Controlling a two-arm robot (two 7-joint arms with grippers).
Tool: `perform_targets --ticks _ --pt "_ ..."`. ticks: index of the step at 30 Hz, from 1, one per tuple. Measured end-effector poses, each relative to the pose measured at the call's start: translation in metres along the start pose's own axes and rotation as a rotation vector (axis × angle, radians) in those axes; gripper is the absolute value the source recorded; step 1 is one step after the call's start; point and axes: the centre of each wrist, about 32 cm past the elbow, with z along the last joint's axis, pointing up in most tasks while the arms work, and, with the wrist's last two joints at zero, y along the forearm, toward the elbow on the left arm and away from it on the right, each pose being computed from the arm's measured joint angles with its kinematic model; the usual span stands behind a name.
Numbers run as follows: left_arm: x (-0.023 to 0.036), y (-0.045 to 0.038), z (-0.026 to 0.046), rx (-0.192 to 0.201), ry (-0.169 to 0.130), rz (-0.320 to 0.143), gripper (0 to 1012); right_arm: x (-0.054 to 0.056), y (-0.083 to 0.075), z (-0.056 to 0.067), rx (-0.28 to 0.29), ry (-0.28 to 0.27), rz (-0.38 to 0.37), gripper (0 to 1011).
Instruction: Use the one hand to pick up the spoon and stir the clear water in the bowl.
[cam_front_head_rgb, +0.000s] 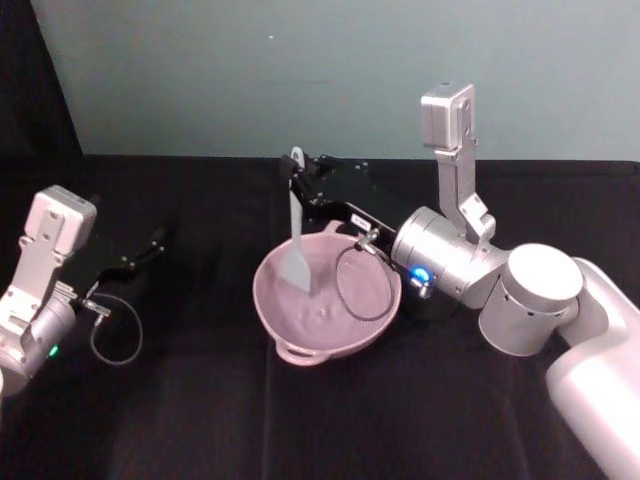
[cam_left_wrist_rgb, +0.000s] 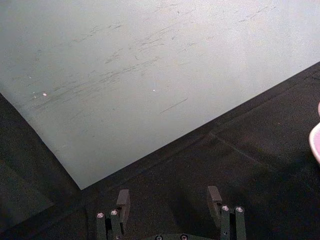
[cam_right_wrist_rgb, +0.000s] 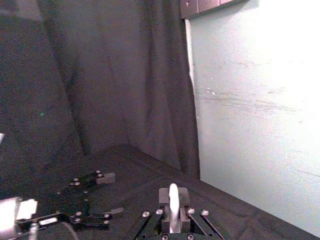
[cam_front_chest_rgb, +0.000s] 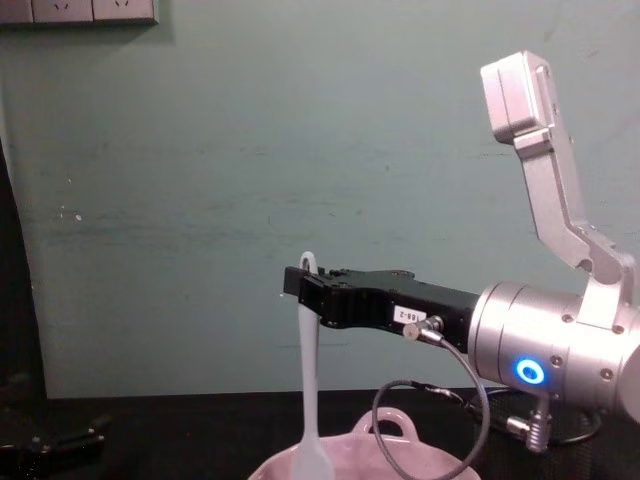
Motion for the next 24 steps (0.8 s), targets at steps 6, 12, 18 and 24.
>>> perform_targets --ticks 6,12,18,24 --pt "0.0 0.0 0.0 0.0 0.0 0.0 1011 0.009 0.003 0.004 -0.008 -0.02 -0.02 109" --pt "0.0 0.0 0.0 0.0 0.0 0.0 1011 0.016 -0.008 0.012 -0.002 -0.034 -0.055 109" --pt "0.0 0.0 0.0 0.0 0.0 0.0 1011 0.017 -0.022 0.015 -0.012 -0.044 -0.074 109" --pt "0.0 0.0 0.0 0.0 0.0 0.0 1011 0.013 -0.034 0.016 -0.025 -0.049 -0.078 109"
